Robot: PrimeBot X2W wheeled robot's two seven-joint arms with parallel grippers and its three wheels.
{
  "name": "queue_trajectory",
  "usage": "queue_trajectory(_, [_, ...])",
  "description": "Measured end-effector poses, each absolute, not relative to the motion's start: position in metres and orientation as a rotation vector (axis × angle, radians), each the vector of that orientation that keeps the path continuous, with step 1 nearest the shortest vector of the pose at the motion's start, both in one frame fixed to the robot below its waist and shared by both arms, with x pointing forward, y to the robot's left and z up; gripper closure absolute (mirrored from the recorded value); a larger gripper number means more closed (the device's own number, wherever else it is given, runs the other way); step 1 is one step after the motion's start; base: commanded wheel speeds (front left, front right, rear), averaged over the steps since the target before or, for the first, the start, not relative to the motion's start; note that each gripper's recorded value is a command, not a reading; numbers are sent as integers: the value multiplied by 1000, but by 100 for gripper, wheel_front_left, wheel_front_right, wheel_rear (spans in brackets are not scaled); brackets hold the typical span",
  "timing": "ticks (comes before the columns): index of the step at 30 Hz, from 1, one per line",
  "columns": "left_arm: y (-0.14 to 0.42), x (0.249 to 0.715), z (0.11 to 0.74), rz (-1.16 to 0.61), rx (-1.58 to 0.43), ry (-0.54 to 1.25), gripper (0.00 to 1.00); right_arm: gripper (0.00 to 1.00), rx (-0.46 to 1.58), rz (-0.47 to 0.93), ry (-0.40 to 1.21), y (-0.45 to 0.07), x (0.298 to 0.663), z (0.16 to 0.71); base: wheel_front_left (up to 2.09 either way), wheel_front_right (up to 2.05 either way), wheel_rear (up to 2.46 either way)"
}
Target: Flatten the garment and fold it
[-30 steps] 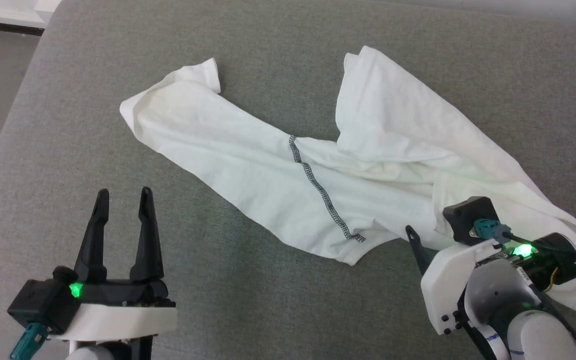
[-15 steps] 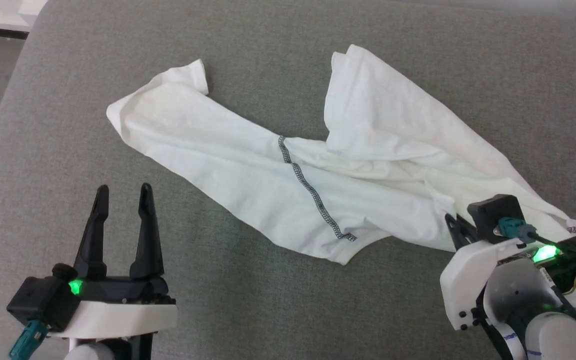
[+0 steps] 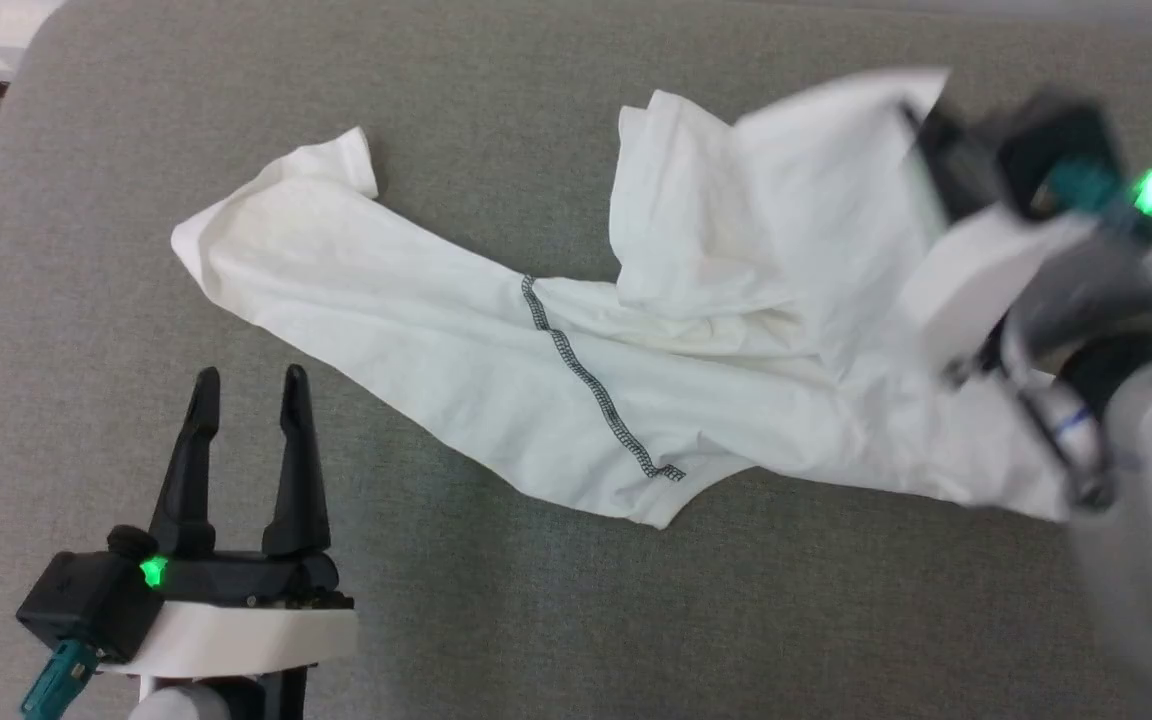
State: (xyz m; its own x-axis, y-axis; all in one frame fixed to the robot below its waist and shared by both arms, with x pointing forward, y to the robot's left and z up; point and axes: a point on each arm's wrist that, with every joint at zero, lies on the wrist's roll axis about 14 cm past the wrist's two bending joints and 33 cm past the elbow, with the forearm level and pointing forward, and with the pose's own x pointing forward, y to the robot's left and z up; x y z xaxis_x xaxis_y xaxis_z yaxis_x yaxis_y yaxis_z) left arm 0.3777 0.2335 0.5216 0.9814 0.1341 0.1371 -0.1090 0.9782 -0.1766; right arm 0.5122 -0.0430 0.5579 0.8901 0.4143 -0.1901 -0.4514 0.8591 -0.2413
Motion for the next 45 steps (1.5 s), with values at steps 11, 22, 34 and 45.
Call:
queue_trajectory(11, [221, 403, 506, 76, -176, -115, 0, 100, -542, 68, 131, -174, 625, 612, 0, 0, 0])
queue_trajectory(22, [235, 411, 489, 116, -166, -74, 0, 100, -554, -348, 274, -317, 615, 588, 0, 0, 0])
queue_trajectory(34, [228, 430, 471, 90, -167, -46, 0, 100, -457, -591, 574, -425, 499, 485, 0, 0, 0])
queue_trajectory(45, [216, 444, 462, 41, -172, -33, 0, 61, -322, -562, 762, -411, 456, 390, 0, 0, 0])
